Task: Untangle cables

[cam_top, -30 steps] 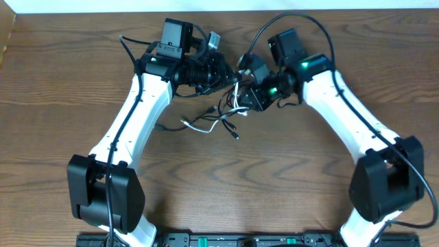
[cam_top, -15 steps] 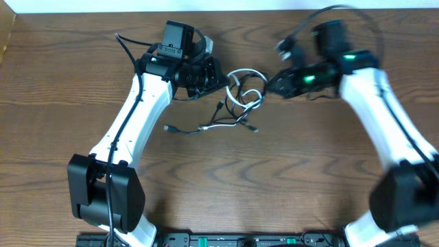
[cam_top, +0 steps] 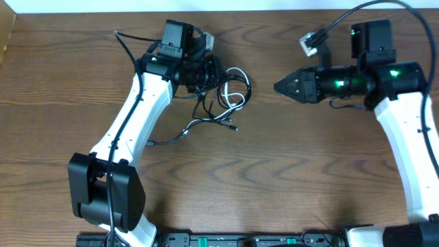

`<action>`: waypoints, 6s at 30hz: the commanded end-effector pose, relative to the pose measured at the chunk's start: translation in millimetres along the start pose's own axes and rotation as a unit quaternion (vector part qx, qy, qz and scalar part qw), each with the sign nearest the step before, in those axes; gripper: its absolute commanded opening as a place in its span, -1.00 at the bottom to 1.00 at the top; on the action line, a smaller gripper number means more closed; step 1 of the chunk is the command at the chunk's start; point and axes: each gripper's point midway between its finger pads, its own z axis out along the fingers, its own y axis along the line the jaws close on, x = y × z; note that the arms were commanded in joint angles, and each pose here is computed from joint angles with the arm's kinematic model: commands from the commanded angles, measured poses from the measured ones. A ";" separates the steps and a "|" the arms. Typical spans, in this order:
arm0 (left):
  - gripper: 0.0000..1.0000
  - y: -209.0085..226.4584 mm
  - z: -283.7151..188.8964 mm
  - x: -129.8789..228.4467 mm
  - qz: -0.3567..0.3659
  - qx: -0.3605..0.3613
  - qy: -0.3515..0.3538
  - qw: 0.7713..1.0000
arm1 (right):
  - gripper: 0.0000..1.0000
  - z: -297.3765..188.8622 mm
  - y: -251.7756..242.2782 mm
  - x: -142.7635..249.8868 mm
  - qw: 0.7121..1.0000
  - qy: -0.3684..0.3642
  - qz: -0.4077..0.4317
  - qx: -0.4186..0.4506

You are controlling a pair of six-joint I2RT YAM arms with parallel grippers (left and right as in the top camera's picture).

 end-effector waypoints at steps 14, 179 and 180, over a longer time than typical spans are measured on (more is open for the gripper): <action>-0.85 -86.6 -25.7 30.8 0.097 0.267 0.093 0.954 | -0.38 96.2 -66.9 15.7 0.995 0.076 0.002 -0.058; -0.85 46.3 3.3 1.0 0.032 -0.127 -0.014 0.991 | -0.98 -108.3 58.7 -92.6 0.959 -0.206 -0.030 0.192; -0.85 46.4 3.3 1.8 0.034 -0.127 -0.012 0.991 | -0.98 -107.7 49.8 -90.1 0.957 -0.200 -0.020 0.210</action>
